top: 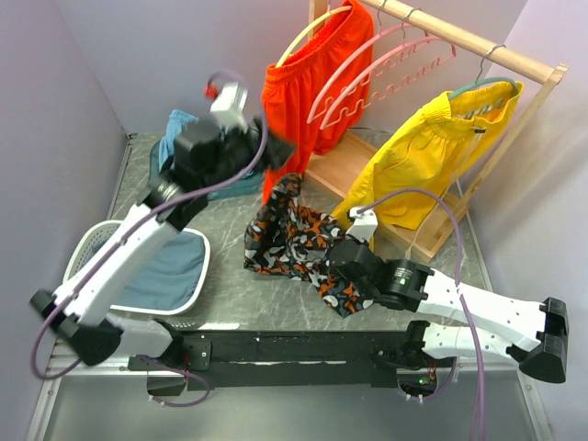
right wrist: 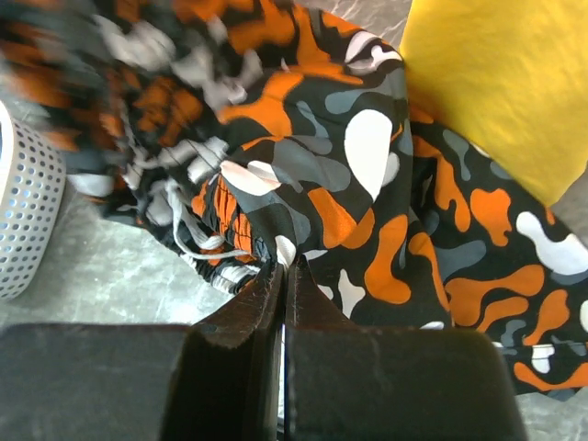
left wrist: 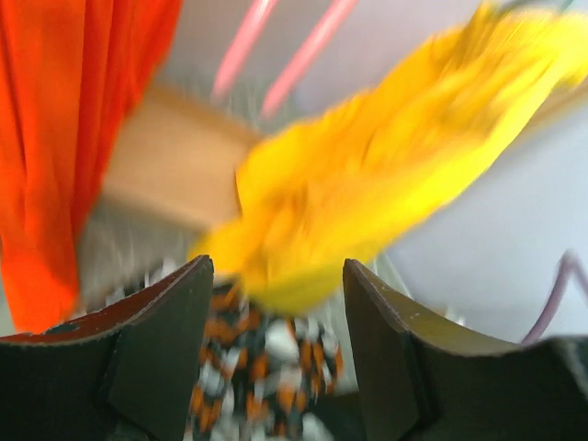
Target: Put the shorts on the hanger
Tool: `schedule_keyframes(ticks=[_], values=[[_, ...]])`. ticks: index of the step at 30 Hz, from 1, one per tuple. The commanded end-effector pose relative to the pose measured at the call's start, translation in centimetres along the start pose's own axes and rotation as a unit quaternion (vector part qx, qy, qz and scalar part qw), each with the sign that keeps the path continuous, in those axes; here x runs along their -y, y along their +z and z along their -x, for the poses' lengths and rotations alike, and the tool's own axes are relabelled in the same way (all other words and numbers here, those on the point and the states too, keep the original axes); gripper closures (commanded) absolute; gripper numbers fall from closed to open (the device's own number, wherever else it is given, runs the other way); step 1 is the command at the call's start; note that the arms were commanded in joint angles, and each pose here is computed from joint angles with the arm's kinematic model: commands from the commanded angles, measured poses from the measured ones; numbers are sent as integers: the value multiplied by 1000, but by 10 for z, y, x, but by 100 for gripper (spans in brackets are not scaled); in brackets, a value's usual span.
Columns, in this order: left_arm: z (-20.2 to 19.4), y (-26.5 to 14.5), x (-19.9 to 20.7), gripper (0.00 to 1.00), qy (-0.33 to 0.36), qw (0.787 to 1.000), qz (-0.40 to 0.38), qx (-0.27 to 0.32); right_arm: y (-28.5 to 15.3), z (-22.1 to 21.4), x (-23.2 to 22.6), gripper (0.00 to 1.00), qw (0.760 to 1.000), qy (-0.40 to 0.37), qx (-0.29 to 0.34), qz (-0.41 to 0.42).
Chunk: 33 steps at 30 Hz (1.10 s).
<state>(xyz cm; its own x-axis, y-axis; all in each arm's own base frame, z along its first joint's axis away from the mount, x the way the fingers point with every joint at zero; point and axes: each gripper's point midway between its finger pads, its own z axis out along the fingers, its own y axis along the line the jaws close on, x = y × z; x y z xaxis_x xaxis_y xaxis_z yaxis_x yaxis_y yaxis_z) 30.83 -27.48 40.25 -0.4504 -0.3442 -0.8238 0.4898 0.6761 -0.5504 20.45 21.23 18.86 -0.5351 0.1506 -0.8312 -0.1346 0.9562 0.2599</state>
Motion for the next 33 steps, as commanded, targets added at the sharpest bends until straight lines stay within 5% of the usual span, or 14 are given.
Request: schedule_keyframes(ticks=[1,12,33], values=[[61,28,20,36,98,992,12,79,-3,7,-3,100,998,48,19,21],[78,112,77,50,191,972,-104,93,-4,3,-3,100,998,47,17,34],[52,187,62,54,228,965,-95,87,-5,-2,-3,100,997,45,15,53]])
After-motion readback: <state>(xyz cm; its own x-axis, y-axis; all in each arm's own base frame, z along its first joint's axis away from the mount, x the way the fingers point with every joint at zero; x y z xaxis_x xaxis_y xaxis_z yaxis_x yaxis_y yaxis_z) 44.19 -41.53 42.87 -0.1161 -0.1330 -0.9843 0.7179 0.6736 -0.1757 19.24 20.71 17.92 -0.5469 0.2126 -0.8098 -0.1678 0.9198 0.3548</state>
